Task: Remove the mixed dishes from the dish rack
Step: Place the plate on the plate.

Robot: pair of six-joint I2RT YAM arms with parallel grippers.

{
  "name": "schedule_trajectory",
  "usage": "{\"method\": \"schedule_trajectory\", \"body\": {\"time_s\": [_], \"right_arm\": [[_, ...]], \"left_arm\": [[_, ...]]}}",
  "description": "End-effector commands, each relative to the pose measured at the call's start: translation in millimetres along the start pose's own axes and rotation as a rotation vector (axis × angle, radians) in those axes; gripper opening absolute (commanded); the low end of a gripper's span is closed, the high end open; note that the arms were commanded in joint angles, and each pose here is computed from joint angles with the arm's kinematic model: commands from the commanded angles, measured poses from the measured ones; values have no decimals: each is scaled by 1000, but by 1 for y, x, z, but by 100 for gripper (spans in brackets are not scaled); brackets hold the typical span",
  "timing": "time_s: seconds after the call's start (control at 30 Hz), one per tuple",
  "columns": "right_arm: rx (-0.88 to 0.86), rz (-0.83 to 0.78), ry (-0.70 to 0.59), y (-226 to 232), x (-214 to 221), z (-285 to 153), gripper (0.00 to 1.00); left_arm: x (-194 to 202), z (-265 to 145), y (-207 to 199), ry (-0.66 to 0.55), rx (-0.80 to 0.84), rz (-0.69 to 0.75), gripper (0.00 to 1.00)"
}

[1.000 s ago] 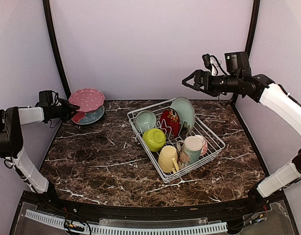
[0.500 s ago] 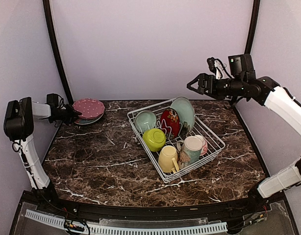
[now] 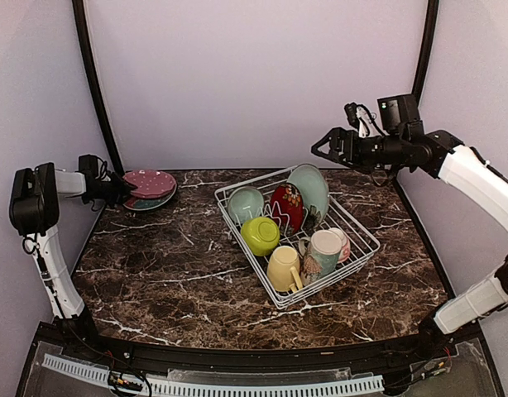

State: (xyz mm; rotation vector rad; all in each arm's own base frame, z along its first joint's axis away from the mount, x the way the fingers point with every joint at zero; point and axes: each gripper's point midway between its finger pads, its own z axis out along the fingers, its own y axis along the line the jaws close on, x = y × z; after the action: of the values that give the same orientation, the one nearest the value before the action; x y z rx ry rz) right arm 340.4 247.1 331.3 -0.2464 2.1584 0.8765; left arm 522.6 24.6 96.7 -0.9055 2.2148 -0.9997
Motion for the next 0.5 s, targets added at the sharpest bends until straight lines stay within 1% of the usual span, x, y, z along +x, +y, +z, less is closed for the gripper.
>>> {"method": "schedule_trajectory", "body": {"time_s": [0.0, 0.07, 0.23, 0.33, 0.4, 0.47], "right_arm": [[-20, 13, -22, 3, -6, 5, 99], [-23, 18, -15, 2, -4, 8, 99], [-12, 20, 1, -1, 0, 14, 99], [33, 10, 15, -9, 5, 17, 99], [76, -4, 36, -16, 10, 22, 99], [125, -19, 66, -24, 17, 26, 99]], "left_arm": [[-11, -12, -19, -18, 38, 70, 34], [-9, -11, -15, -13, 25, 68, 36], [-7, -15, -7, -5, -32, 94, 47], [-7, -17, -5, -8, -59, 109, 51], [-7, -17, -1, -7, -78, 118, 58], [-8, -19, 3, -11, -107, 129, 63]]}}
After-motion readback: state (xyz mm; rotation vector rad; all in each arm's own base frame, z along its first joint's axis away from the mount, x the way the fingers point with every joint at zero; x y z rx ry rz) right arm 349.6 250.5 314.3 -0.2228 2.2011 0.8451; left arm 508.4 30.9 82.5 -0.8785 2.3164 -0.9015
